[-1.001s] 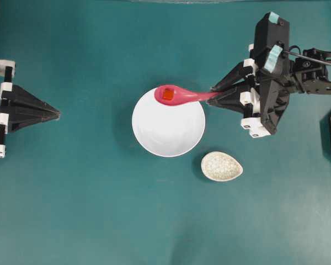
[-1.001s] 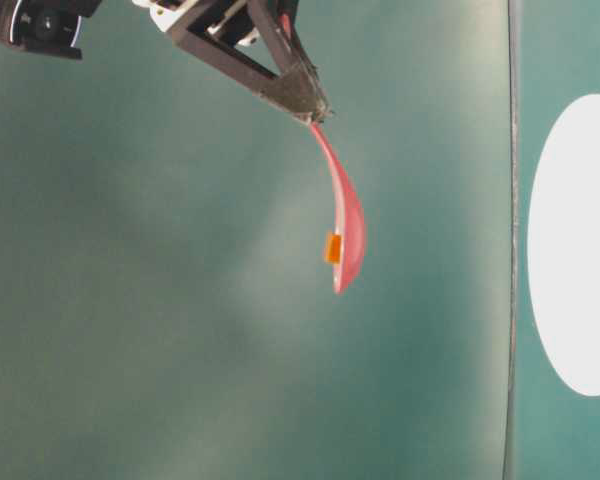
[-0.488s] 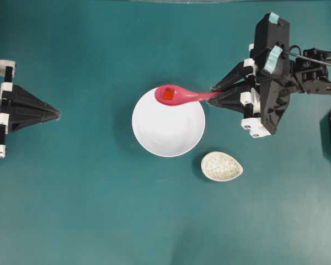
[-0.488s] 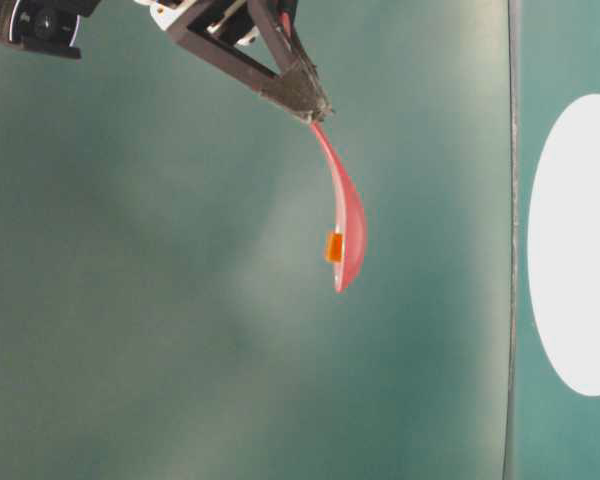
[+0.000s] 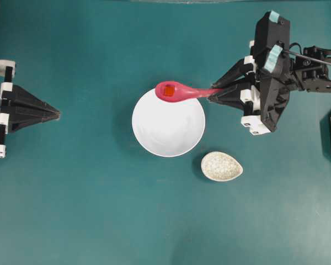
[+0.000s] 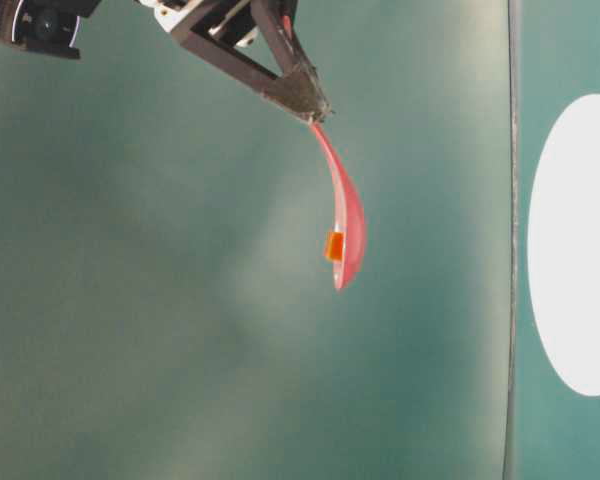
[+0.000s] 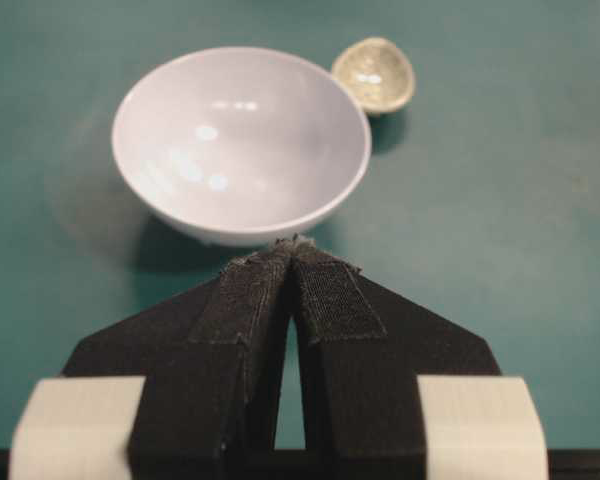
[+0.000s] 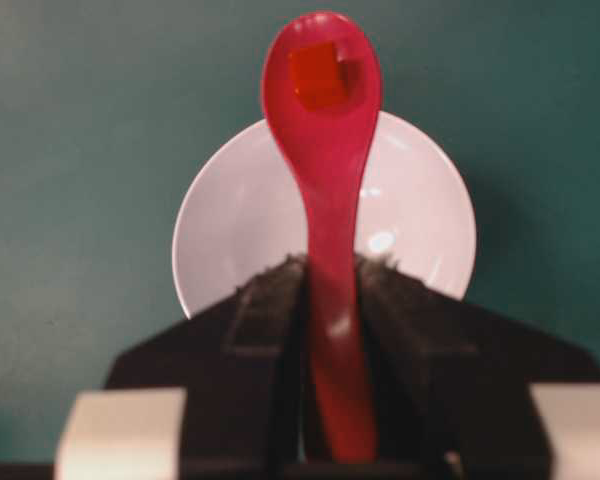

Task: Grip the spoon and scoop the red block from the bowl with right arm.
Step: 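Lift the spoon holding the red cube above the bowl rim and hold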

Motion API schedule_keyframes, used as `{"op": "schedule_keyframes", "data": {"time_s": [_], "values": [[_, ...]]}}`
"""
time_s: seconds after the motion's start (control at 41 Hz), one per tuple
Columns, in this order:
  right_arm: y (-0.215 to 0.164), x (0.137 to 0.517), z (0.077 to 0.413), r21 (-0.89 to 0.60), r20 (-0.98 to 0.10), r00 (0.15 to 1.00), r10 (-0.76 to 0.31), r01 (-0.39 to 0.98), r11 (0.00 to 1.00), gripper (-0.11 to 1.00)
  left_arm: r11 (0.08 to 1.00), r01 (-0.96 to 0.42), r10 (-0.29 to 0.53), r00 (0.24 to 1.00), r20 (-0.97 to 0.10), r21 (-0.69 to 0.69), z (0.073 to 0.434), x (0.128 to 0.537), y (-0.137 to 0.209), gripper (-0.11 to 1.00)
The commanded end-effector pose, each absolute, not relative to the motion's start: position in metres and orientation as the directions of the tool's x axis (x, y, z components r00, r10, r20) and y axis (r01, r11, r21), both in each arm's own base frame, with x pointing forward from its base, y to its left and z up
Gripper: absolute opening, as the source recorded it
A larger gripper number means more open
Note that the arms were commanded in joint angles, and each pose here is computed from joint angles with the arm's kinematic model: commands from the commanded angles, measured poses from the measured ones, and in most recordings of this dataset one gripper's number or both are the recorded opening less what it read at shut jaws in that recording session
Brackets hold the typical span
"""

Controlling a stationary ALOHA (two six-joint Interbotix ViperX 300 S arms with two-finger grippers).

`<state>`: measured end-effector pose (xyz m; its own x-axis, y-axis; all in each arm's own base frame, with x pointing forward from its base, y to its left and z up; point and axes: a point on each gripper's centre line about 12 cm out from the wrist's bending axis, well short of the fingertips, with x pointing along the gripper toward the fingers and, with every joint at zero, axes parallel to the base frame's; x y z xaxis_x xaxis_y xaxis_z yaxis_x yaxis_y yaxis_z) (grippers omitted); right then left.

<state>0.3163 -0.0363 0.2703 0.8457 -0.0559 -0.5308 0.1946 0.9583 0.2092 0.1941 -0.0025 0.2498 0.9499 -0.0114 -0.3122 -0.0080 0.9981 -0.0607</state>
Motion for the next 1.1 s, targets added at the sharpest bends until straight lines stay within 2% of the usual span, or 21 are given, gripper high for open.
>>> {"op": "schedule_keyframes", "data": {"time_s": [0.0,1.074], "values": [[-0.0380,0.3184,0.2881,0.206,-0.483,0.873,-0.066,0.186,0.961,0.22,0.998,-0.009,-0.008,0.957,-0.290,-0.058,0.2572,0.1973,-0.0019,0.00],[-0.0375,0.3184,0.2878,0.217,-0.481,0.874,-0.064,0.190,0.958,0.22,0.998,-0.010,-0.007,0.958,-0.287,-0.058,0.2578,0.1969,-0.0016,0.00]]}}
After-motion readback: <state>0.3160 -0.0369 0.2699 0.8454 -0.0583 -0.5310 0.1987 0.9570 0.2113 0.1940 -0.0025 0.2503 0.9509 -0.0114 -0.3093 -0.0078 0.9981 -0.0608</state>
